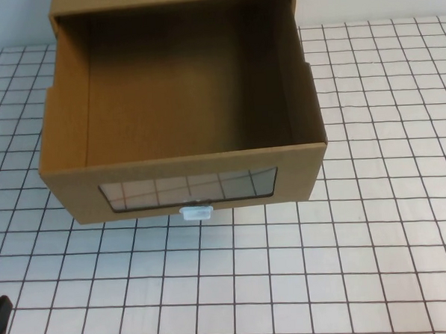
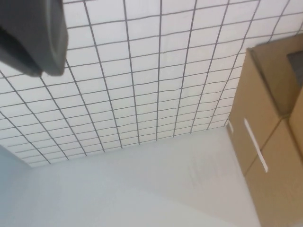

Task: Open the shoe box
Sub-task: 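Pull the top drawer of the cardboard box fully open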

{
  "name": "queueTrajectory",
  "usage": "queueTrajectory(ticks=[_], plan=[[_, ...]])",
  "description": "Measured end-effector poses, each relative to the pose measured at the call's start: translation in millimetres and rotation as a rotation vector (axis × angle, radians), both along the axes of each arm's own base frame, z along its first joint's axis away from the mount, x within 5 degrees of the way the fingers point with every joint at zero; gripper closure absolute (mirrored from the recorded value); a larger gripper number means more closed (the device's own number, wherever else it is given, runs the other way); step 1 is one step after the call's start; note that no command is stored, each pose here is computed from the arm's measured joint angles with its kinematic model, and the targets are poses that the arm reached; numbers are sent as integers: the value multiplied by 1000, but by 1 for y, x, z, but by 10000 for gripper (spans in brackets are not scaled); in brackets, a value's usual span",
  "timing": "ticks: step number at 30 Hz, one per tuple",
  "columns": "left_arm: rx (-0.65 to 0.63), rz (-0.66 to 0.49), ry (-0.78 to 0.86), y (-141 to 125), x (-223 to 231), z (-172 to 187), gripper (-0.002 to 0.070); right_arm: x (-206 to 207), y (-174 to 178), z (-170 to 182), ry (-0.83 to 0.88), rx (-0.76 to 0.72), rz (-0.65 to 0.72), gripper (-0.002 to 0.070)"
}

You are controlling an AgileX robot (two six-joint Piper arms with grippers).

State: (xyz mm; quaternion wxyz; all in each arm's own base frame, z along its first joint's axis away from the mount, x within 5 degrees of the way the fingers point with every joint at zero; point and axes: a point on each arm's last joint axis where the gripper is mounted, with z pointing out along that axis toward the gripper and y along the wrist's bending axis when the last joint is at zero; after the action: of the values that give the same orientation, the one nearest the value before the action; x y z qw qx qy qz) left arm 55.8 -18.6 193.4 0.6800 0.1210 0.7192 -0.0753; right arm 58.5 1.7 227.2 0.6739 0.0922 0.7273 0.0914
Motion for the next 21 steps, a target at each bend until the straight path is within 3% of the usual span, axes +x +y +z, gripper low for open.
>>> queueTrajectory(ticks=[7,21], plan=[[0,0,0,0,0,0,677,-4,-1,-21,-42,-20,-21,689],[0,0,-1,0,0,0,677,-3,-2,-23,-49,-113,-25,689]])
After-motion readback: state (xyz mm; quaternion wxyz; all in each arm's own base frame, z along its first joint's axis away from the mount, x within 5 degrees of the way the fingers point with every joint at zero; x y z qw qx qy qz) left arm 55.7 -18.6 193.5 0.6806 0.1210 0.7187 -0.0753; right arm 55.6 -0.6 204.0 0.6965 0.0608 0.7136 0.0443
